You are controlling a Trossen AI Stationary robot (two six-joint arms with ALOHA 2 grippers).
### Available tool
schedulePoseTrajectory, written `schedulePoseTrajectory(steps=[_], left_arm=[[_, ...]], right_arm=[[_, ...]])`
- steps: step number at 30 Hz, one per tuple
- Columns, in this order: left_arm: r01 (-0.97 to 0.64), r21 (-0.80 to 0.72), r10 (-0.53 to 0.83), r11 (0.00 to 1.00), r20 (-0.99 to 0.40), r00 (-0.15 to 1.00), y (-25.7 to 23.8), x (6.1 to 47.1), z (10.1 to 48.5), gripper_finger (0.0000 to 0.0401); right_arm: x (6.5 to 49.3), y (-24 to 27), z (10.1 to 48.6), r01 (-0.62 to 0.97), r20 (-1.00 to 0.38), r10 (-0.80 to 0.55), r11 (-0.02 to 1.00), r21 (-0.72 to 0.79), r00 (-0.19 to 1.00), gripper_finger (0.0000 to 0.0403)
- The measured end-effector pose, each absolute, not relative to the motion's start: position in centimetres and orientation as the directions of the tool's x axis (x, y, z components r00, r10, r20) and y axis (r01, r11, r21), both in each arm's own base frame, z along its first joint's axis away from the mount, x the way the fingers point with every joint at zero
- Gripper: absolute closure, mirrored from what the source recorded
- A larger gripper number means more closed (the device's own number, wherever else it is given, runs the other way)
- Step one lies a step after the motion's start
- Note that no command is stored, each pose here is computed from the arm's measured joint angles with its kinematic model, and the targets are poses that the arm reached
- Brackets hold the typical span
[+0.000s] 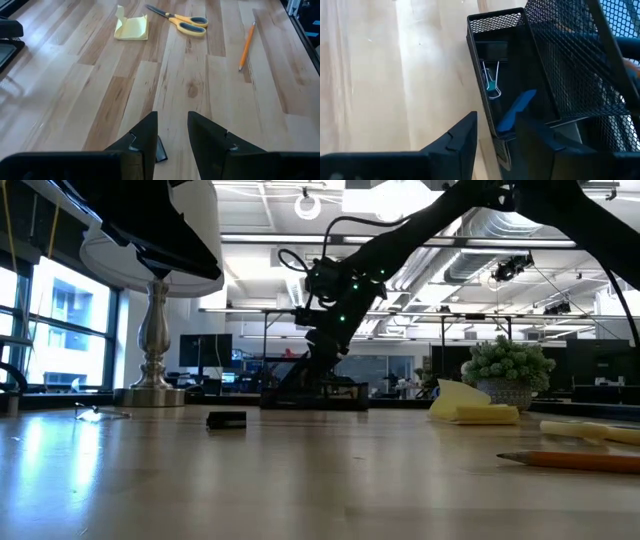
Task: Pick and place office supplies into organizer
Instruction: Adjust the black desk organizer
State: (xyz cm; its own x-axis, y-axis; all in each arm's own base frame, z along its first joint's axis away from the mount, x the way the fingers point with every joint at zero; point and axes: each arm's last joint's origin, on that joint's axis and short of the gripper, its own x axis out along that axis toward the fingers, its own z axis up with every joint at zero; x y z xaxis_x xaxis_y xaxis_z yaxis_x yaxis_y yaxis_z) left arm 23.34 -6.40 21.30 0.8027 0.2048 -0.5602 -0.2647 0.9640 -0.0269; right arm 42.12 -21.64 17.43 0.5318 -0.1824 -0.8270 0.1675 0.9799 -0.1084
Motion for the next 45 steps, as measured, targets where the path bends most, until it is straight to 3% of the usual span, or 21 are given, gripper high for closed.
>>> schedulePoseTrajectory(steps=[15,23,29,35,39,45], left_arm=[[-0.276,-0.029,0.210,0.961,-0.577,0.789,-6.3,23.2,21.1,0.0304],[-0.277,-0.030,0.209,0.961,-0.577,0.790,-6.3,23.2,21.1,0.0304],[-0.277,-0.031,0.209,0.960,-0.576,0.790,-6.4,23.2,21.1,0.0304],[-0.277,-0.030,0.210,0.960,-0.577,0.789,-6.3,23.2,21.1,0.0304],[-0.277,-0.026,0.211,0.960,-0.583,0.785,-6.3,23.2,21.1,0.0304],[-0.277,-0.022,0.212,0.960,-0.587,0.782,-6.3,23.1,21.0,0.0304]], right_arm=[[42.8,-21.1,19.2,0.197,-0.829,-0.170,0.978,-0.074,0.533,0.0279],[44.5,-16.9,19.8,0.021,-0.829,0.008,1.000,0.024,0.559,0.0279],[45.9,-14.7,17.7,-0.121,-0.838,0.060,0.993,-0.007,0.543,0.0279],[46.2,-15.9,15.2,-0.089,-0.867,-0.069,0.988,-0.129,0.494,0.0279],[46.0,-16.8,15.0,-0.105,-0.852,-0.014,0.991,-0.081,0.524,0.0284],[46.1,-17.4,15.1,-0.008,-0.832,-0.006,1.000,-0.013,0.555,0.0306]])
